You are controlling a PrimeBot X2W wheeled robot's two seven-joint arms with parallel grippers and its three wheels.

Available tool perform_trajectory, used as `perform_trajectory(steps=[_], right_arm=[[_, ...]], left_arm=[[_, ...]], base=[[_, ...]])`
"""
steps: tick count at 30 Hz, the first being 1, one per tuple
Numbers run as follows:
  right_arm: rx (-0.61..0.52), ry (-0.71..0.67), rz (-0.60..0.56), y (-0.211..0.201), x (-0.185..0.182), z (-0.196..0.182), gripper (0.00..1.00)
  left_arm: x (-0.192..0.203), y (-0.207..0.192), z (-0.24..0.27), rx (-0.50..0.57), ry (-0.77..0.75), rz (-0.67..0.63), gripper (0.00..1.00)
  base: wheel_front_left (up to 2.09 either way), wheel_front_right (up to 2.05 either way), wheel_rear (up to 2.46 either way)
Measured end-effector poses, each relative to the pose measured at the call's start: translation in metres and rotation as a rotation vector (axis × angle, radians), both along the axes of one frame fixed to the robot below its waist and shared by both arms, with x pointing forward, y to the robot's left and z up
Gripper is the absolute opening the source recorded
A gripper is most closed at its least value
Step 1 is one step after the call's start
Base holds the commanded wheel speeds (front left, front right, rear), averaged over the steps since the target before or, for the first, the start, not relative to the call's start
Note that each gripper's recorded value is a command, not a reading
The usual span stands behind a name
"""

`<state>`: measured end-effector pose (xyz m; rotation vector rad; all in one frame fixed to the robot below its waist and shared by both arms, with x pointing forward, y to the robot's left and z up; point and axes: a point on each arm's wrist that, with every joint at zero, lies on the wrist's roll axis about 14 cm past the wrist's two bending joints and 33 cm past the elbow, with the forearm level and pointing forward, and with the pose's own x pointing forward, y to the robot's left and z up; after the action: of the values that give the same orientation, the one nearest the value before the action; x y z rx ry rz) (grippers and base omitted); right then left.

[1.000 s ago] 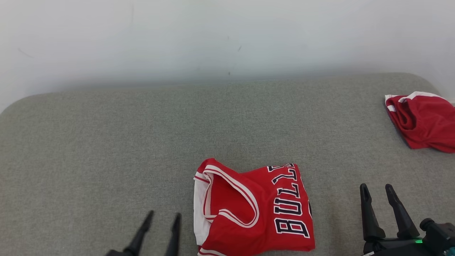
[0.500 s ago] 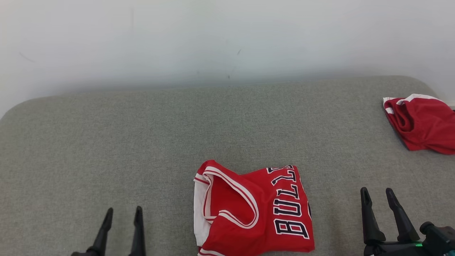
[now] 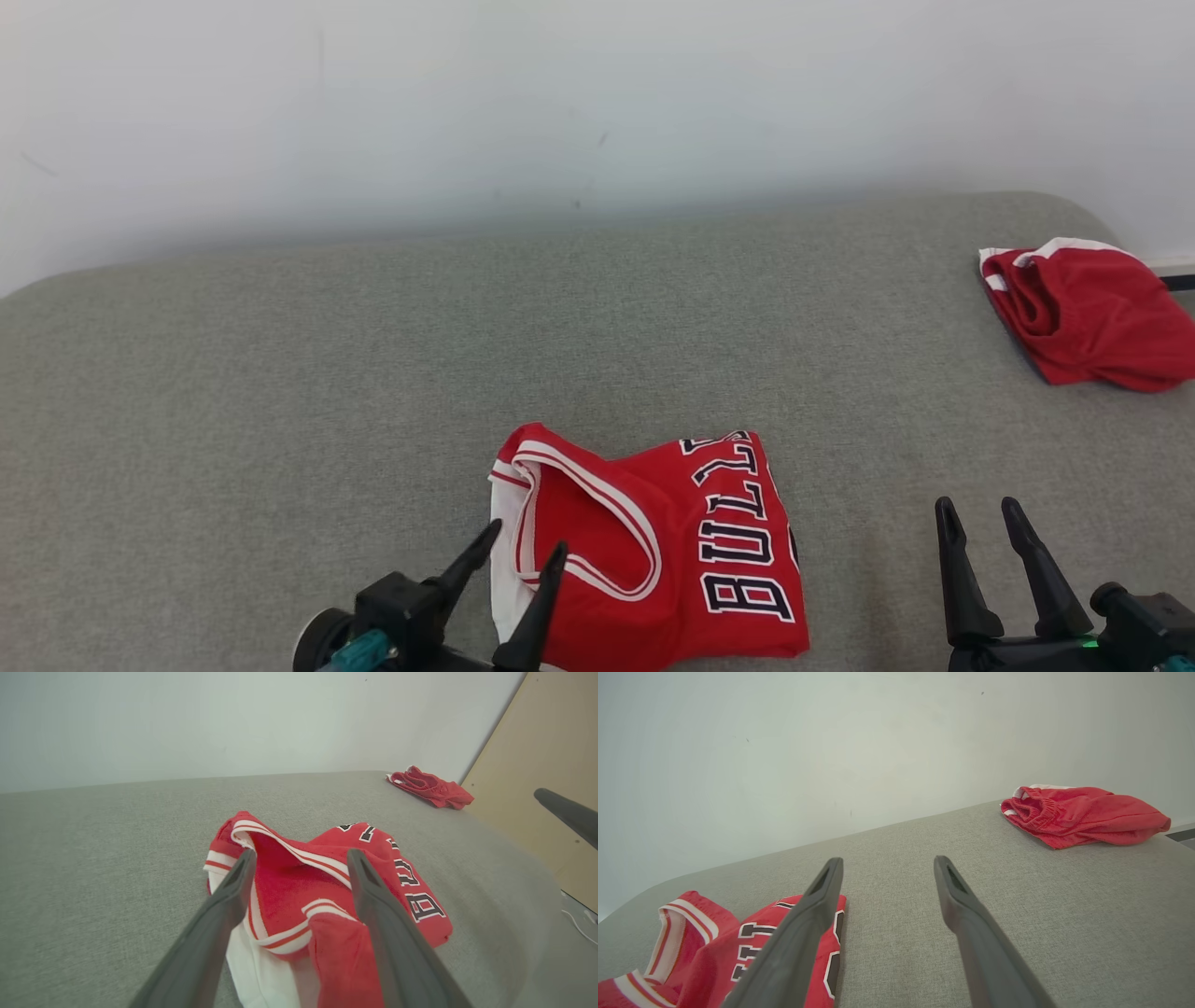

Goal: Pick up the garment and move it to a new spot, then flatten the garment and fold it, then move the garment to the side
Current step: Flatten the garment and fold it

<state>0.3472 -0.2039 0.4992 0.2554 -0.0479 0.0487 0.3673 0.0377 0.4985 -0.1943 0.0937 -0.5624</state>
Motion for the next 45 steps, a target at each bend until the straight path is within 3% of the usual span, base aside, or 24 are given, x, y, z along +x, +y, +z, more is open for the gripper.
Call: perform_trajectory(steps=[8,15,16,17,18,19,29,40,41,42,43,45], right_arm=[[0.001,0.018,-0.037,-0.012,-0.004,-0.005,1.0],[0.0,0.024,-0.056,-0.018,-0.005,-0.007,1.0],[0.0,0.024,-0.059,-0.018,-0.005,-0.007,1.0],[0.0,0.025,-0.062,-0.019,-0.005,-0.007,1.0],[0.0,0.026,-0.064,-0.02,-0.005,-0.008,1.0],[0.0,0.026,-0.066,-0.021,-0.005,-0.008,1.0],[0.0,0.018,-0.057,-0.018,-0.001,-0.006,1.0],[0.002,0.026,-0.017,-0.006,0.007,-0.009,1.0],[0.002,0.026,-0.016,-0.005,0.008,-0.01,1.0],[0.002,0.025,-0.015,-0.005,0.008,-0.01,1.0],[0.002,0.024,-0.012,-0.004,0.009,-0.01,1.0],[0.003,0.025,-0.005,-0.002,0.01,-0.01,1.0]], left_arm=[[-0.01,-0.03,-0.029,0.087,0.185,-0.189,1.0],[-0.014,-0.03,-0.051,0.151,0.284,-0.235,0.98],[-0.014,-0.031,-0.051,0.149,0.288,-0.239,0.49],[-0.013,-0.033,-0.051,0.141,0.293,-0.24,0.35],[-0.014,-0.034,-0.051,0.136,0.301,-0.244,0.08],[-0.014,-0.034,-0.052,0.135,0.304,-0.246,0.0],[-0.004,-0.021,-0.028,0.037,0.208,-0.129,0.0],[-0.042,-0.009,-0.045,-0.149,0.267,0.05,0.0],[-0.044,-0.007,-0.048,-0.154,0.28,0.061,0.04],[-0.047,-0.006,-0.053,-0.148,0.294,0.066,0.46],[-0.049,-0.005,-0.055,-0.144,0.296,0.073,1.0],[-0.049,-0.002,-0.055,-0.147,0.289,0.087,1.0]], base=[[0.0,0.0,0.0],[0.0,0.0,0.0],[0.0,0.0,0.0],[0.0,0.0,0.0],[0.0,0.0,0.0],[0.0,0.0,0.0],[0.0,0.0,0.0],[0.0,0.0,0.0],[0.0,0.0,0.0],[0.0,0.0,0.0],[0.0,0.0,0.0],[0.0,0.0,0.0]])
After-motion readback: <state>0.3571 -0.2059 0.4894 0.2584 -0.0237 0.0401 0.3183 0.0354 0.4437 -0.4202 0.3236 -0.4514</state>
